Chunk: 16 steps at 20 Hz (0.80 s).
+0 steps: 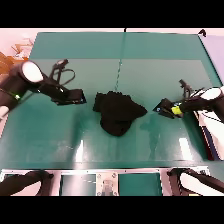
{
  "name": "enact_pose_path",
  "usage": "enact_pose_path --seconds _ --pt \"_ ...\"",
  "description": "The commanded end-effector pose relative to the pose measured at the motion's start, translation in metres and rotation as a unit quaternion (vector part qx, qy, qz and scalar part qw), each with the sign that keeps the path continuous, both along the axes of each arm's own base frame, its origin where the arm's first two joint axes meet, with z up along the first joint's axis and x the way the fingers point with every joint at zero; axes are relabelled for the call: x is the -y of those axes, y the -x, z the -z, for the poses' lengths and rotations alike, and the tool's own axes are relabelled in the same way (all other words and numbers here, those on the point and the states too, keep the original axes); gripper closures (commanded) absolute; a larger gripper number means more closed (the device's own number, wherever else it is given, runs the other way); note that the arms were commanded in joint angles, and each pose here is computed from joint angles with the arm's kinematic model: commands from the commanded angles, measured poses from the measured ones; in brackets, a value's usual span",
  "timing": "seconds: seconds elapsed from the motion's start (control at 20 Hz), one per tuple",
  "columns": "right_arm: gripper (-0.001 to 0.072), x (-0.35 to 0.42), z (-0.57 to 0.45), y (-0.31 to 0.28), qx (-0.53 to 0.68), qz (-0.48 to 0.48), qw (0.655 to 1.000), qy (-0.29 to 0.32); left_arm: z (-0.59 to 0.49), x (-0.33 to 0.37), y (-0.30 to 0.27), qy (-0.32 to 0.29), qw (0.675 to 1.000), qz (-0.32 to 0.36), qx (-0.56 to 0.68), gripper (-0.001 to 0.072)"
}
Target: Fold the shirts.
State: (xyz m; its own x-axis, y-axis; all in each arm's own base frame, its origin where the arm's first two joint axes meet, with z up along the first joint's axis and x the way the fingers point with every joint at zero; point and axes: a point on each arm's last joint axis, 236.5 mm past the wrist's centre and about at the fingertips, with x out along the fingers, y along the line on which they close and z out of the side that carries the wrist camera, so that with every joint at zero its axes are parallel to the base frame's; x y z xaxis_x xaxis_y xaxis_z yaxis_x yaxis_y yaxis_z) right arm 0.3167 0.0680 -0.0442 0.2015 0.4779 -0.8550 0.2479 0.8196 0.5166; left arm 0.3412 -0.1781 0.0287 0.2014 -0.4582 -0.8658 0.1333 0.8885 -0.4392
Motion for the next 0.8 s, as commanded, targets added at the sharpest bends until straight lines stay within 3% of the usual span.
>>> enact_pose_path --seconds 0.0,0.05,0.15,0.55,0.65,0.7,0.75 --pt "0.0293 -0.016 0.039 -0.002 -0.03 -0.011 0.999 -0.021 0.04 0.016 -0.031 0.087 0.991 -0.092 0.039 0.0016" --pt "0.0293 -0.022 0.044 -0.004 -0.03 -0.013 0.999 -0.029 0.052 0.019 -0.036 0.101 0.989 -0.106 0.038 0.0016" --pt "0.0294 -0.033 0.052 -0.011 -0.026 -0.013 0.999 -0.041 0.07 0.03 -0.048 0.126 0.984 -0.119 0.031 0.0113" --pt "0.0327 -0.056 0.061 -0.029 -0.01 0.005 0.996 -0.085 0.124 0.07 -0.079 0.196 0.965 -0.175 0.022 0.0115" --pt "0.046 -0.055 0.061 -0.029 -0.01 0.005 0.996 -0.085 0.127 0.071 -0.084 0.197 0.965 -0.173 0.022 0.0116" --pt "0.0525 -0.055 0.061 -0.029 -0.005 -0.001 0.997 -0.083 0.123 0.073 -0.087 0.199 0.965 -0.17 0.027 0.0152" --pt "0.0684 -0.055 0.06 -0.03 0.0 -0.008 0.997 -0.081 0.115 0.075 -0.09 0.203 0.965 -0.16 0.033 0.0382"
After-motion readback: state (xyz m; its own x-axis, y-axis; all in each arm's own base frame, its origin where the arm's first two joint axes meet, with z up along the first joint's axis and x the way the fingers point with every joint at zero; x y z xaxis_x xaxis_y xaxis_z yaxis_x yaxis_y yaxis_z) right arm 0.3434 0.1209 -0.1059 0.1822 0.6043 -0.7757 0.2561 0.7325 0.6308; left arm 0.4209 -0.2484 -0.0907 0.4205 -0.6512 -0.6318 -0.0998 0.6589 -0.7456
